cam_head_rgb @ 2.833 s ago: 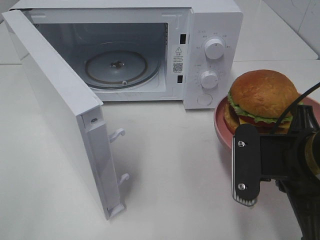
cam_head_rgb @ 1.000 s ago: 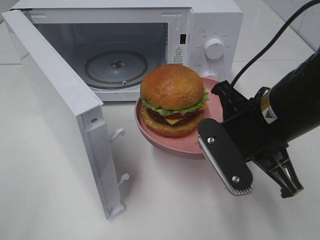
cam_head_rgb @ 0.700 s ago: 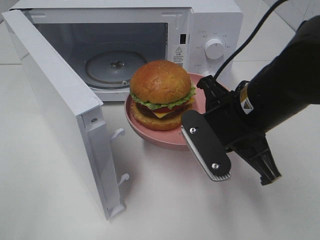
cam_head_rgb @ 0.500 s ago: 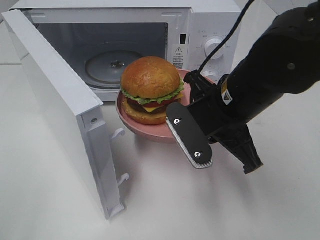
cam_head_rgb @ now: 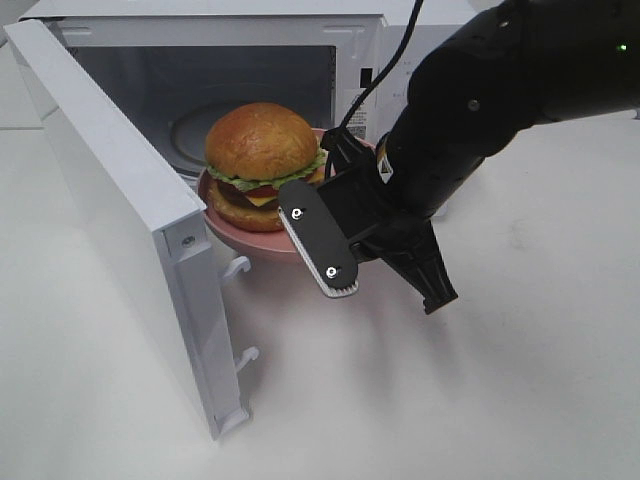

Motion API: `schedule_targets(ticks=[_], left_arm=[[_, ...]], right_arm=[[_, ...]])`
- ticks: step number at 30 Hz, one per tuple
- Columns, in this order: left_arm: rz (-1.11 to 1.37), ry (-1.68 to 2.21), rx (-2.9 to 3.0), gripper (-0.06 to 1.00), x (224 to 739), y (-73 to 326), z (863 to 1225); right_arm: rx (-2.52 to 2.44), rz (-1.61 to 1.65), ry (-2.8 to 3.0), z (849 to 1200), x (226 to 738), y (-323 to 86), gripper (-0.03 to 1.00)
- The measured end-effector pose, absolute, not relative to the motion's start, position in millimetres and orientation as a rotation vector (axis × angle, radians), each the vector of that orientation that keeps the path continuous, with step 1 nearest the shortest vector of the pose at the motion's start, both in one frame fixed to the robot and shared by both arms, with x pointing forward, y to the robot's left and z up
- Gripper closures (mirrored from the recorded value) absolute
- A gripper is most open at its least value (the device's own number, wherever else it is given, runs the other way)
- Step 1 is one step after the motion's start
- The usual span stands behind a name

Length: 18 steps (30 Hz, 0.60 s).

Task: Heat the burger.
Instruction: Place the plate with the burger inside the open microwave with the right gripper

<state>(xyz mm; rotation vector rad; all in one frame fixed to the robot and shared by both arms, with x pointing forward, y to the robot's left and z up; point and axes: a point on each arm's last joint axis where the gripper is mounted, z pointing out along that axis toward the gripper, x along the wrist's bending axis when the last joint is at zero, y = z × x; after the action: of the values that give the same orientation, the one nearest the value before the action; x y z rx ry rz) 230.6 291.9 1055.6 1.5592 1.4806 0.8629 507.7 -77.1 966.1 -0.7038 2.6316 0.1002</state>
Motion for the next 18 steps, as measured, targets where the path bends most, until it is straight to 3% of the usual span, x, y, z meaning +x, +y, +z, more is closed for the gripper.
schedule_targets(ticks=[18], left_arm=[[0.863, 1.481, 1.559, -0.04, 231, 292, 1056]], right_arm=[[-0.713, 0.117, 2.586, 959, 555, -34, 0.93]])
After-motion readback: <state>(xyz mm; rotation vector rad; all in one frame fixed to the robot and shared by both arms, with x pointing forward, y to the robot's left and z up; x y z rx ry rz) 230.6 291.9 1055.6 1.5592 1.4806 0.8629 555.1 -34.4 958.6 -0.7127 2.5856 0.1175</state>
